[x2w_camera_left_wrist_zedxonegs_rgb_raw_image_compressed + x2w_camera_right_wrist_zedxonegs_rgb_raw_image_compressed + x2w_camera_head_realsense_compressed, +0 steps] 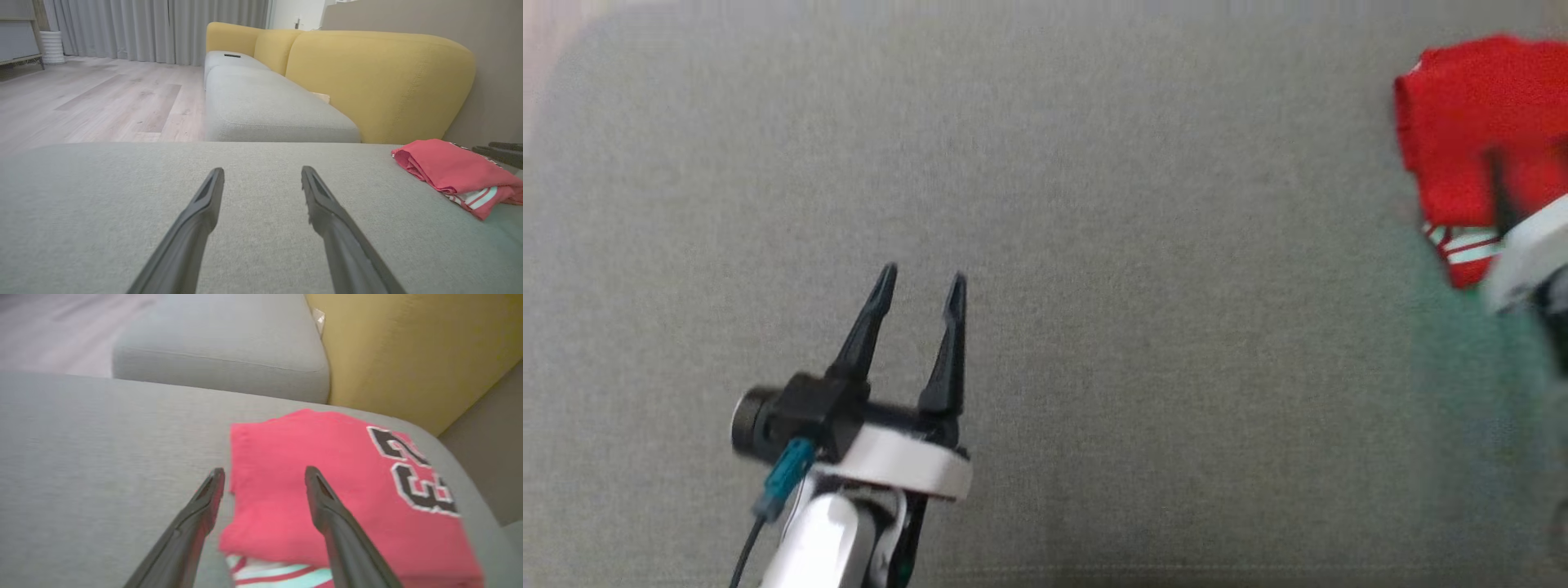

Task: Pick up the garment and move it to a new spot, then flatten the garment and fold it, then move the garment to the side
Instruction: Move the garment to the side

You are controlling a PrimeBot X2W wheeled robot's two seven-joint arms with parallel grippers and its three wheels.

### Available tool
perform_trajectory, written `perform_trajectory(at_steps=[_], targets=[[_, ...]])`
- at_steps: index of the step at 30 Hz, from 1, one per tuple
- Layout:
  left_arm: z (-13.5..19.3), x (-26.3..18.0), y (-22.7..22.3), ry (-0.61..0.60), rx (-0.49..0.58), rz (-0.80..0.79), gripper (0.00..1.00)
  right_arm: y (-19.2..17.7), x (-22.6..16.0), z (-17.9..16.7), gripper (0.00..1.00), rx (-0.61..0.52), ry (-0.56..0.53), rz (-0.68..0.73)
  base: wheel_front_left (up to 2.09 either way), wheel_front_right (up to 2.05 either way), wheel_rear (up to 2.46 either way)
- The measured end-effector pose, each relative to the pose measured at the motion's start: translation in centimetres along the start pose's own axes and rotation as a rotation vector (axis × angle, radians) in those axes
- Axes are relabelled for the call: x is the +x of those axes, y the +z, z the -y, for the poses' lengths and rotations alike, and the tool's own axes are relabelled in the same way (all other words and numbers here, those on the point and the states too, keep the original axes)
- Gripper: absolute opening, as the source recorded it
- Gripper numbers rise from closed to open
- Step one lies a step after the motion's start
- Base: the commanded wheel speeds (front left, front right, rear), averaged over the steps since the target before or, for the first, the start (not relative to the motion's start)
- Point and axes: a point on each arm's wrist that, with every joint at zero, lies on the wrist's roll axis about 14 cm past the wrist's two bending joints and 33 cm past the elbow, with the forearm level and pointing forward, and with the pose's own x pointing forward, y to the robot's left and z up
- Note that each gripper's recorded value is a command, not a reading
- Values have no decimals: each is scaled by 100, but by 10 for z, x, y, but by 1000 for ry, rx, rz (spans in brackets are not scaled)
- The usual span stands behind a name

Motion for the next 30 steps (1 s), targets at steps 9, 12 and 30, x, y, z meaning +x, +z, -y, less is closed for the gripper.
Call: perform_trajectory(at_steps=[9, 12, 30], targets=[[-11, -51, 9, 100, -19, 4, 100, -17, -69, -112, 100, 167, 218, 177, 0, 0, 0], [-14, -67, 17, 129, -15, 26, 100, -25, -94, -134, 100, 248, 255, 235, 0, 0, 0], [-25, -120, 25, 170, 7, 63, 100, -35, -177, -141, 100, 311, 206, 440, 0, 0, 0]])
